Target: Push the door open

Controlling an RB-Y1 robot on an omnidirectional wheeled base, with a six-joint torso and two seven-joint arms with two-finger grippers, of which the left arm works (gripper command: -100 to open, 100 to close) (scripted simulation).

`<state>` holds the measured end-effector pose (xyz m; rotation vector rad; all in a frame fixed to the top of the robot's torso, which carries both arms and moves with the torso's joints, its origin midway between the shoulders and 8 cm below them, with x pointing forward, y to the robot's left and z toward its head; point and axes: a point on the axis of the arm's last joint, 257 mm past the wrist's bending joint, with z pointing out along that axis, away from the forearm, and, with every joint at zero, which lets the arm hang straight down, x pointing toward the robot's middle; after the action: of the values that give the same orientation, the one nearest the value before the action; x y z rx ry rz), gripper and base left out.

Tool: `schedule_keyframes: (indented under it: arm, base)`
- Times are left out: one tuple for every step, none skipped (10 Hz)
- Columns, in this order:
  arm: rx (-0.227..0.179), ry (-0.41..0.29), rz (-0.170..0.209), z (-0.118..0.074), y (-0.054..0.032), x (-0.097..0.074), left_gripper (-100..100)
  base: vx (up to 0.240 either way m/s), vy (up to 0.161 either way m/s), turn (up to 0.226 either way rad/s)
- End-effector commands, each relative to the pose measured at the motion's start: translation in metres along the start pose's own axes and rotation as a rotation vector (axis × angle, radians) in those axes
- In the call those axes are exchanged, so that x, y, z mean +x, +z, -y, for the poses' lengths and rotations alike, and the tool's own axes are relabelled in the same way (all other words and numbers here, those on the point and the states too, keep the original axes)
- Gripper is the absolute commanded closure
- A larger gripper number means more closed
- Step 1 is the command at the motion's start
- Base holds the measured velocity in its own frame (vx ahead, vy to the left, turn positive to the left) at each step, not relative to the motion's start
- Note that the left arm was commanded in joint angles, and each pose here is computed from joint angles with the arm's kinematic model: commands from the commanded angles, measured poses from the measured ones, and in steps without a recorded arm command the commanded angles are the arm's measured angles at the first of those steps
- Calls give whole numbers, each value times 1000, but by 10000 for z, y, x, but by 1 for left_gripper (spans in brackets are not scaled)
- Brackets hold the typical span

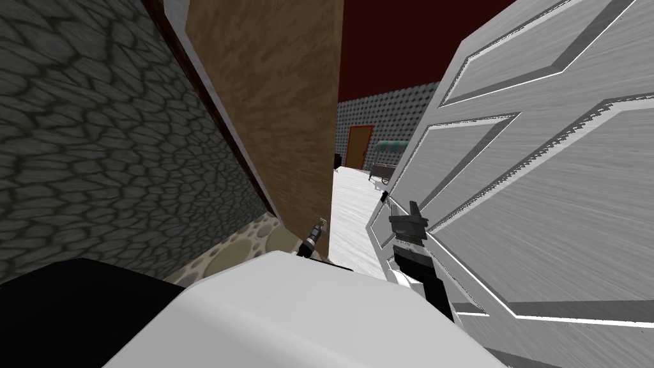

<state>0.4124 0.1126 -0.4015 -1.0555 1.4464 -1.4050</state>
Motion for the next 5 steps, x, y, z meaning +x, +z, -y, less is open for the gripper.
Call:
schedule_keyframes:
  arm:
    - [18,14,23,69,20,-143,100]
    - [17,19,35,67,23,-205,100]
    - [16,24,48,66,26,-271,100]
    - [16,30,63,66,30,-338,100]
    - [15,34,78,66,35,-407,100]
  base:
    - [185,-99,36]
    - [205,-85,59]
    - [199,-77,64]
    - [193,-78,63]
    - [192,-94,126]
